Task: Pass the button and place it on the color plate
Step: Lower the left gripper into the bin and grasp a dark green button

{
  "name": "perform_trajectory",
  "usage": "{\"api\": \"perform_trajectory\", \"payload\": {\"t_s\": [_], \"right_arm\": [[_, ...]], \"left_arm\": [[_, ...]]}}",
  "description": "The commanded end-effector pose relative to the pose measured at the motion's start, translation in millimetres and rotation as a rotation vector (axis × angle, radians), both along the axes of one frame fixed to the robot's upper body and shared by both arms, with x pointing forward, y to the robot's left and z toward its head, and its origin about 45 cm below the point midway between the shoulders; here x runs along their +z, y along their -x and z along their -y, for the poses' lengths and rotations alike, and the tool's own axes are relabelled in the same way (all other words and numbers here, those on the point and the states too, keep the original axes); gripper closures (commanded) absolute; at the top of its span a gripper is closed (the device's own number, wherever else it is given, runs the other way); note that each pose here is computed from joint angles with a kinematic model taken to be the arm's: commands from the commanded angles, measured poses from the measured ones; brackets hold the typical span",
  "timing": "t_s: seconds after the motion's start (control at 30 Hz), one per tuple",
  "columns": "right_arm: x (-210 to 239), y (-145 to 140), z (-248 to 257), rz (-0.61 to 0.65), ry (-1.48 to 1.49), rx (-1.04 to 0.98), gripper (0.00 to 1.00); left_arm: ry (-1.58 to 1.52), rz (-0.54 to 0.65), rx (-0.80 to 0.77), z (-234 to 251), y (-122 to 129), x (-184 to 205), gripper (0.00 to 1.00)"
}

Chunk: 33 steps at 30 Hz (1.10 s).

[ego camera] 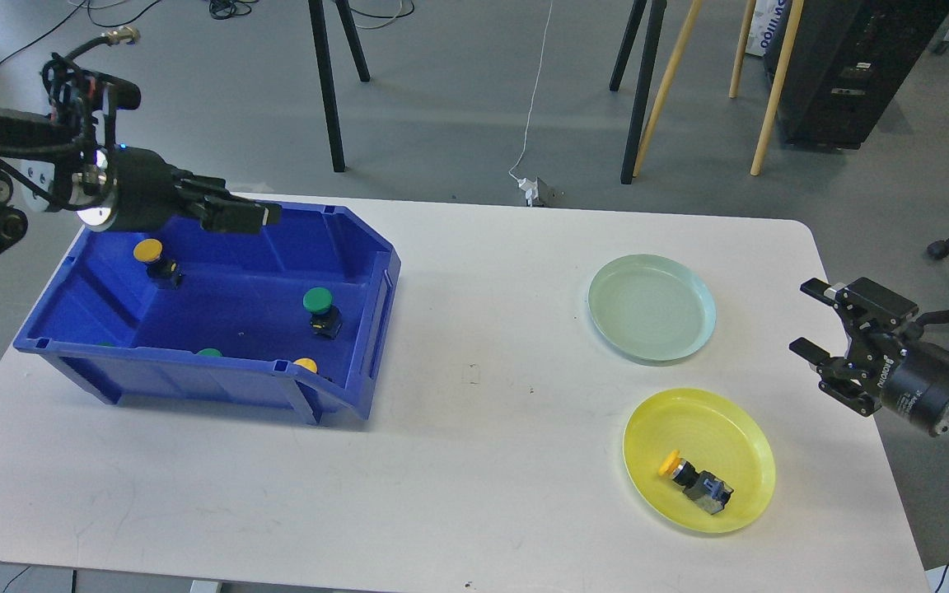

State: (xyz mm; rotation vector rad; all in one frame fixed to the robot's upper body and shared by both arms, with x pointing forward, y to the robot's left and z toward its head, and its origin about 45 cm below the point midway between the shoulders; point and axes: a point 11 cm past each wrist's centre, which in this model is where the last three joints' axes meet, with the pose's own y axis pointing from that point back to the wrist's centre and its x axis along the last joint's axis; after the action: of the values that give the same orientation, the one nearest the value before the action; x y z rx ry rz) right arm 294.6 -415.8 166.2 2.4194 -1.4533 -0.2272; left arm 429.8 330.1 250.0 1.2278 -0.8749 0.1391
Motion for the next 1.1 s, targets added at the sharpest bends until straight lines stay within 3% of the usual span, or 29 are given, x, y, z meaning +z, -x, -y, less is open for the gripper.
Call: {"api": "perform_trajectory", "payload": {"t_s": [0.0,0.33,0.8,0.97,1.07], "right_arm": [[-2.2,1.3,1.4,-0.002,0.015,-0.008,0.09],[-4.2,2.4,2.7,-0.003,0.028,-0.017,0.09],[-7.1,5.2,2.4,-0.012,0.032,-0.013,0.09],[-7.7,5.9,2.3,-0.014,0.035,-0.010,0.09],[-9.0,6.9,1.9,-0.017,0.035,-0.010,0.09]], "left_arm": [[-0.047,-0.041,0.002,4.2,-1.1,-31.9,0.03],[-0.080,-0.164,0.026,26.6,5.4,-101.8,0.03],[-0.061,-0.183,0.070,43.4,-3.3,-117.3,0.03],[-0.061,-0.193,0.069,45.0,-2.7,-121.5,0.10],[-0.074,-0.174,0.058,44.0,-3.8,-121.6,0.21]]}}
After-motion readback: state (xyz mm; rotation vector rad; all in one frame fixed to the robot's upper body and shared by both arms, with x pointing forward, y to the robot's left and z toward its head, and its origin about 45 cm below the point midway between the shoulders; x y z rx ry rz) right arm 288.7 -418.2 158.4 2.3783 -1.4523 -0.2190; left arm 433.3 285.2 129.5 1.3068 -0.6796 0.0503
